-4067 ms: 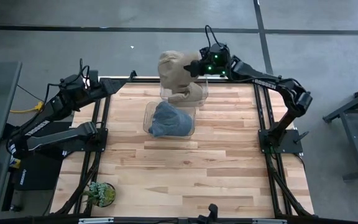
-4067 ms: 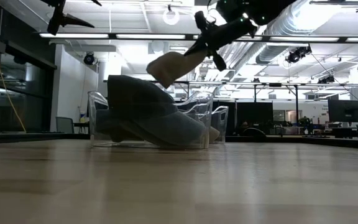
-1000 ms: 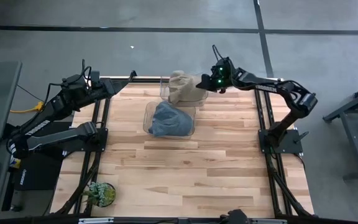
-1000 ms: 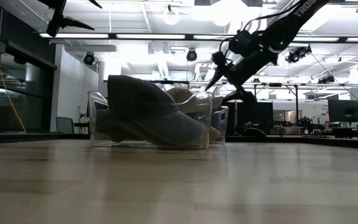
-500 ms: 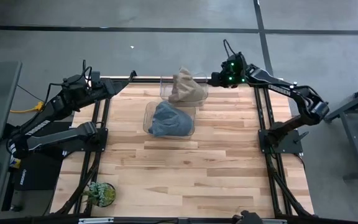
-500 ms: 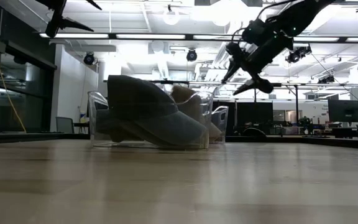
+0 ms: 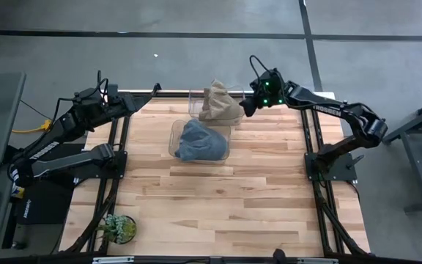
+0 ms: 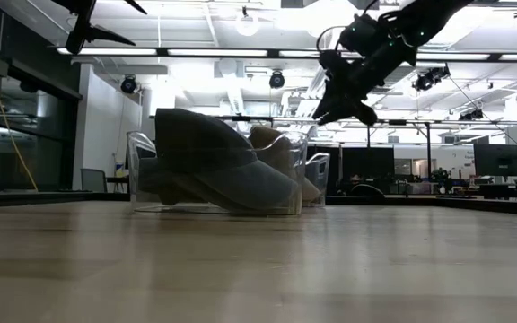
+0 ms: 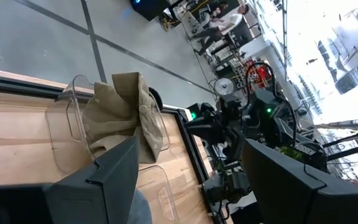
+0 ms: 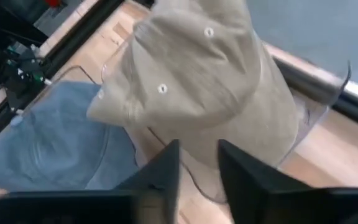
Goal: Pick & Place hat
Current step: Put the brown cap into the top transparent bin
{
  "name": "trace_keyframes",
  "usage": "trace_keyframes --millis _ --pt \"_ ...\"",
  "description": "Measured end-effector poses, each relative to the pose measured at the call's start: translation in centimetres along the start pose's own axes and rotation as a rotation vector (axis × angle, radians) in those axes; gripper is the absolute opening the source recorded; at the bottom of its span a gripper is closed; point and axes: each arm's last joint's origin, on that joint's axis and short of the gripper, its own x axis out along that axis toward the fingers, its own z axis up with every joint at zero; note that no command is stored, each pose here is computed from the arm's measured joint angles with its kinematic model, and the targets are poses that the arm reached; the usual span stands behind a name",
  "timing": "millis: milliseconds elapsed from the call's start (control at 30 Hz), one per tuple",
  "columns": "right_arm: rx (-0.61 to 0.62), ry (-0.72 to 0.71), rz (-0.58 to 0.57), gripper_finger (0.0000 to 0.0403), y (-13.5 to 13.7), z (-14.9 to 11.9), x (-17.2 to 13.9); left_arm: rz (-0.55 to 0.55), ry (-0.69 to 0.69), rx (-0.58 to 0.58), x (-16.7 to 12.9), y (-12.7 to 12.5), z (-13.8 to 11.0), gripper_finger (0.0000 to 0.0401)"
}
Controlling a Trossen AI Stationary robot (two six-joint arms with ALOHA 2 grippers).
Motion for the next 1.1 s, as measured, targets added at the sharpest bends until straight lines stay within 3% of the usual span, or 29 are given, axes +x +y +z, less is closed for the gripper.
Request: trace_keyframes --millis 133,267,433,567,700,1100 --pt "-0.016 -0.041 0.008 0.0012 0.3 0.3 0.1 0.0 0.0 -0.002 0.0 0.0 0.0 0.0261" --pt "0.031 -0.068 0.028 0.0006 0.2 0.6 0.7 0.0 0.0 -0.002 0.0 0.0 0.0 0.0261" --pt "0.115 0.039 0.074 0.0001 -0.2 -0.6 3.8 -0.001 0.0 -0.003 0.0 0.0 0.0 0.0261" --pt "0.099 0.045 0.091 0.0001 0.5 -1.2 5.6 0.0 -0.001 -0.003 0.0 0.0 0.0 0.0261" --pt "0.105 -0.007 0.102 0.0001 0.9 -0.6 6.4 0.0 0.0 -0.003 0.0 0.0 0.0 0.0261" --pt "0.112 0.043 0.118 0.0 1.0 1.1 11.3 0.013 0.0 -0.002 0.0 0.1 0.0 0.0261"
